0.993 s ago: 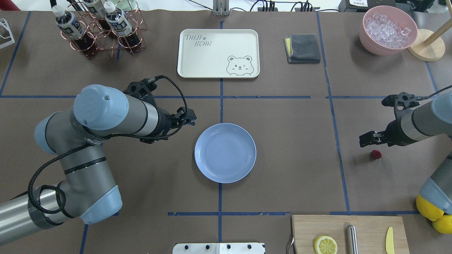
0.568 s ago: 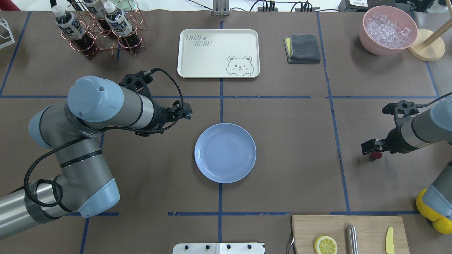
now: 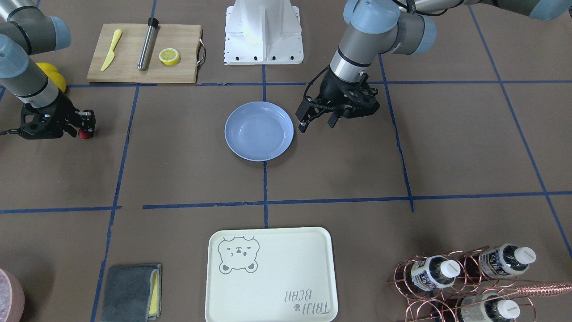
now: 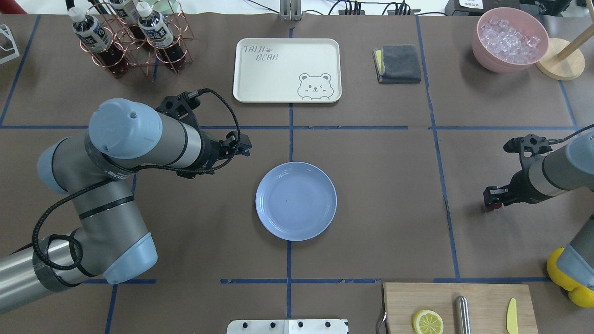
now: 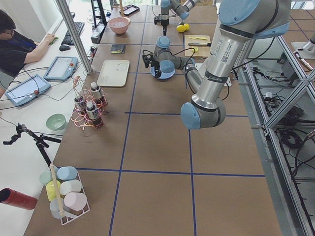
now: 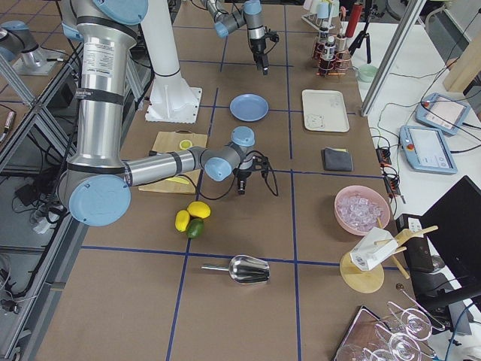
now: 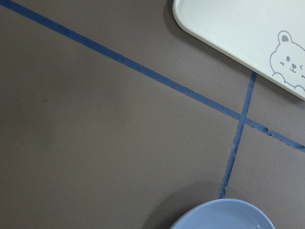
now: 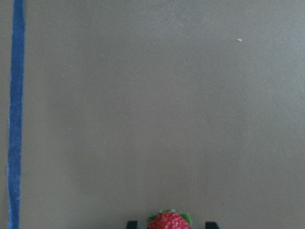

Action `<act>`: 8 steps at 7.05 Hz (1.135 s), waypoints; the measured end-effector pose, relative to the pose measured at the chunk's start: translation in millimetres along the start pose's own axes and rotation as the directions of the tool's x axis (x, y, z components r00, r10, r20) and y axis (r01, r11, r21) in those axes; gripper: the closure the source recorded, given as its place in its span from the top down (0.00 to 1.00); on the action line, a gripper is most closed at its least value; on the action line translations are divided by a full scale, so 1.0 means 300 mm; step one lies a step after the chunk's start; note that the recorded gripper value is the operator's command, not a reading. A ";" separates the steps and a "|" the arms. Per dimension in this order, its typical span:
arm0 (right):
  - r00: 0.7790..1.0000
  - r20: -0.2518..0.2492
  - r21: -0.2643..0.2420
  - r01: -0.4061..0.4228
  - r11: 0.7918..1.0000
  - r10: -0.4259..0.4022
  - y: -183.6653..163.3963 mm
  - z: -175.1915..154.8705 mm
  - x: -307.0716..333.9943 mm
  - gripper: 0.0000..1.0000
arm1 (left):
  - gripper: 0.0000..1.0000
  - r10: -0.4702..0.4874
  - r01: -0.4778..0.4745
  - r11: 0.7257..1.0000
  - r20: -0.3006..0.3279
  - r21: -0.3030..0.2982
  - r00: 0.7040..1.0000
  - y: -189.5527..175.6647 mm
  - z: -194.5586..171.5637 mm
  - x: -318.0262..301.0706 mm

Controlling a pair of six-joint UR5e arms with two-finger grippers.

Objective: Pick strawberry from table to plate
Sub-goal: 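Release the plate with the left gripper while the right gripper grasps the red strawberry, then carry the strawberry over the plate with the right gripper while the left arm withdraws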

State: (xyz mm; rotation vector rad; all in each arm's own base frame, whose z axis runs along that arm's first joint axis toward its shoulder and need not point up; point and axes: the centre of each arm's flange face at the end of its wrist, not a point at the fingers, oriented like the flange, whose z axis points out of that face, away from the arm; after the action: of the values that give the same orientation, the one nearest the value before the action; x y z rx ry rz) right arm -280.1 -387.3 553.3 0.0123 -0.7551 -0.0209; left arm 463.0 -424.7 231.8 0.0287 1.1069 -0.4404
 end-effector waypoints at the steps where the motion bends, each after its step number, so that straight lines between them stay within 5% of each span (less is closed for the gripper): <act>1: 1.000 0.000 0.002 0.001 1.000 -0.001 -0.002 -0.001 -0.002 0.12 | 1.00 0.000 0.000 1.000 0.000 0.000 1.000 0.000 0.000 0.000; 2: 1.000 0.001 0.004 0.003 1.000 -0.003 -0.003 -0.004 -0.004 0.00 | 1.00 -0.001 0.001 1.000 -0.001 0.002 1.000 -0.005 -0.001 0.000; 5: 1.000 0.018 0.029 0.018 0.999 -0.019 -0.005 -0.049 -0.030 0.00 | 1.00 0.004 -0.004 1.000 -0.005 0.015 1.000 -0.053 -0.028 -0.001; 8: 0.995 0.097 0.077 0.029 0.997 -0.036 -0.043 -0.273 -0.194 0.00 | 1.00 0.096 -0.097 0.995 0.021 0.035 0.995 -0.255 -0.122 -0.098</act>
State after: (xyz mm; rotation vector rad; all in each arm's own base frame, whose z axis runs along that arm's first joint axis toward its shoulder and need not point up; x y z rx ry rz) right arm -266.5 -398.5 453.6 0.0956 -0.8539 -0.0240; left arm 393.3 -476.3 255.6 0.1092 1.0737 -0.3733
